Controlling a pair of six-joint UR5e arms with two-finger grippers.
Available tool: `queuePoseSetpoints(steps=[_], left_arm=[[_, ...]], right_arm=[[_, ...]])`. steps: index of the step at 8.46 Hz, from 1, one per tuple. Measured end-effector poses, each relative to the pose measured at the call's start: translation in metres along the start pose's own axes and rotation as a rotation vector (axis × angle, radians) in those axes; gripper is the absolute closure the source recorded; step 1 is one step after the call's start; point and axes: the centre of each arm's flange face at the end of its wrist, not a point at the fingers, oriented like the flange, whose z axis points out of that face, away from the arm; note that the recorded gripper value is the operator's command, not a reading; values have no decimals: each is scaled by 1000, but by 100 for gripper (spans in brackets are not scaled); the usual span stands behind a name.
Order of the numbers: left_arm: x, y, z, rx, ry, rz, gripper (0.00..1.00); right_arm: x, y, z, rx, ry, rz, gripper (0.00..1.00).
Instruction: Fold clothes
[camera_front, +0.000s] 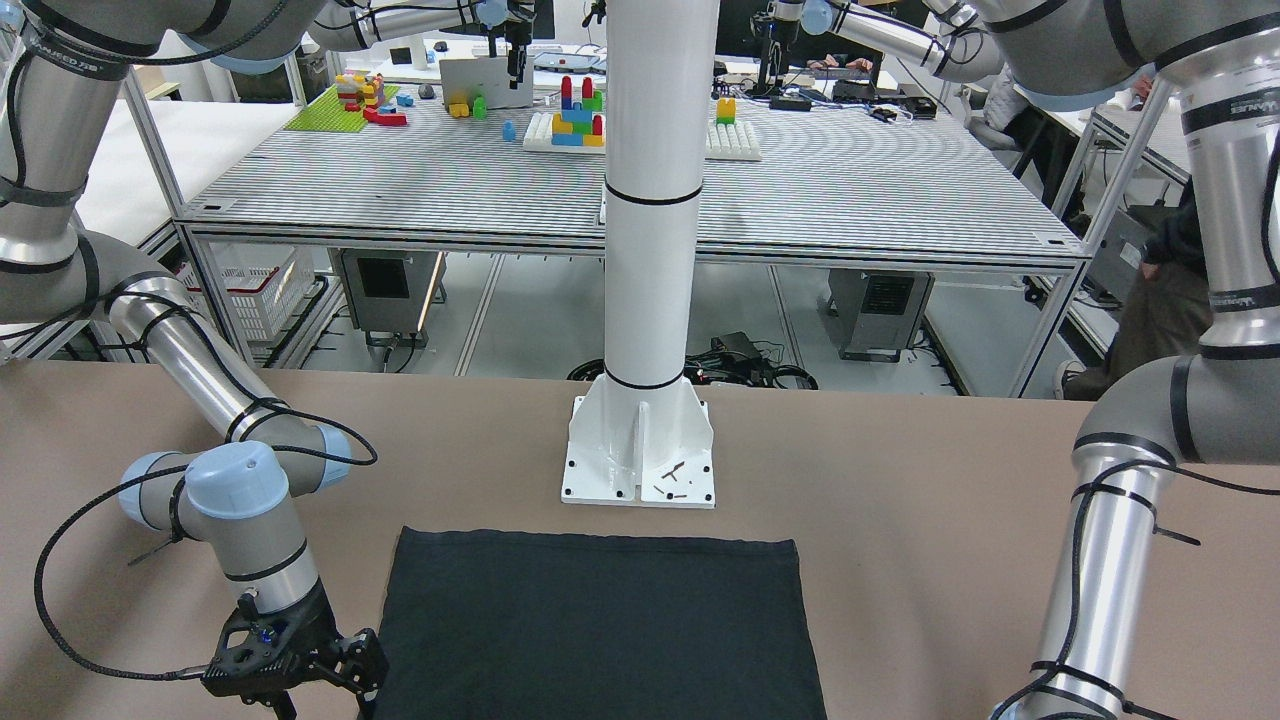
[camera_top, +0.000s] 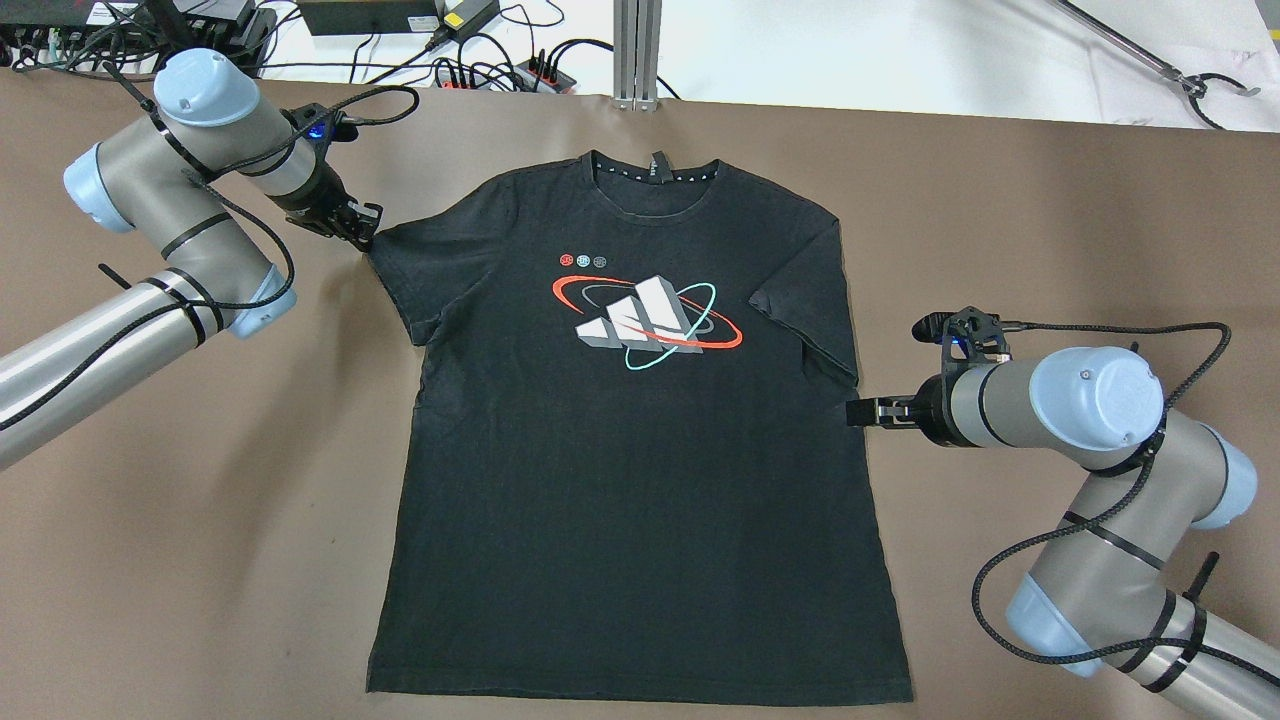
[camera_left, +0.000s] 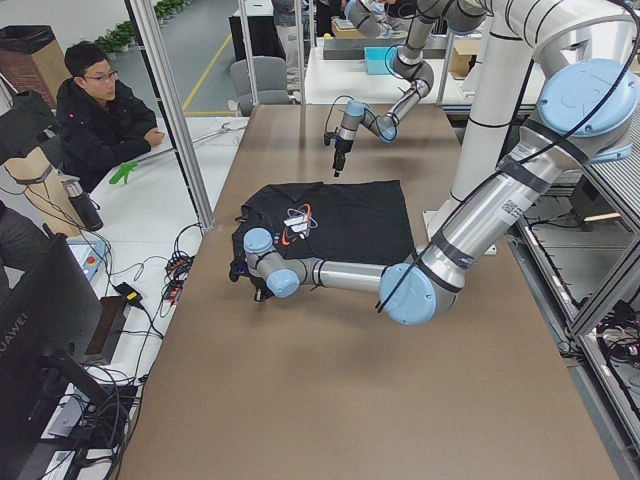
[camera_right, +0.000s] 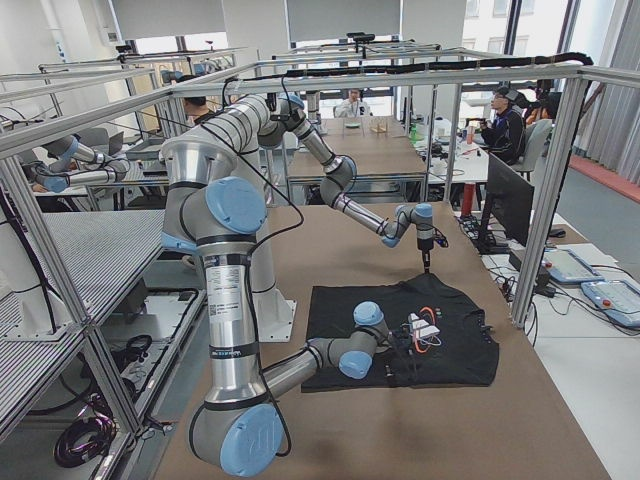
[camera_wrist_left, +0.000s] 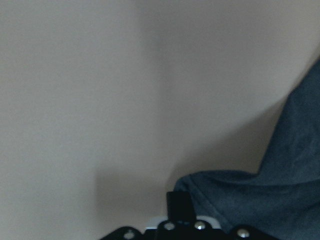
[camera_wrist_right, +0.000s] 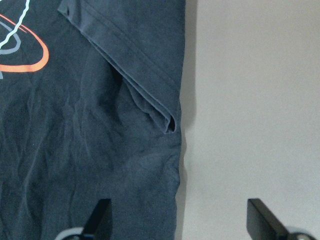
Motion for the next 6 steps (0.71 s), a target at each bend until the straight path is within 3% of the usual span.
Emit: queuePoseSetpoints(steps=[3, 6], left_arm=[[9, -2, -14, 22, 19, -15, 100], [27, 16, -46, 62, 78, -60, 100]], right_arm=[[-2, 0, -2, 3, -5, -1, 5], [-1, 0, -1, 1, -3, -1, 5]])
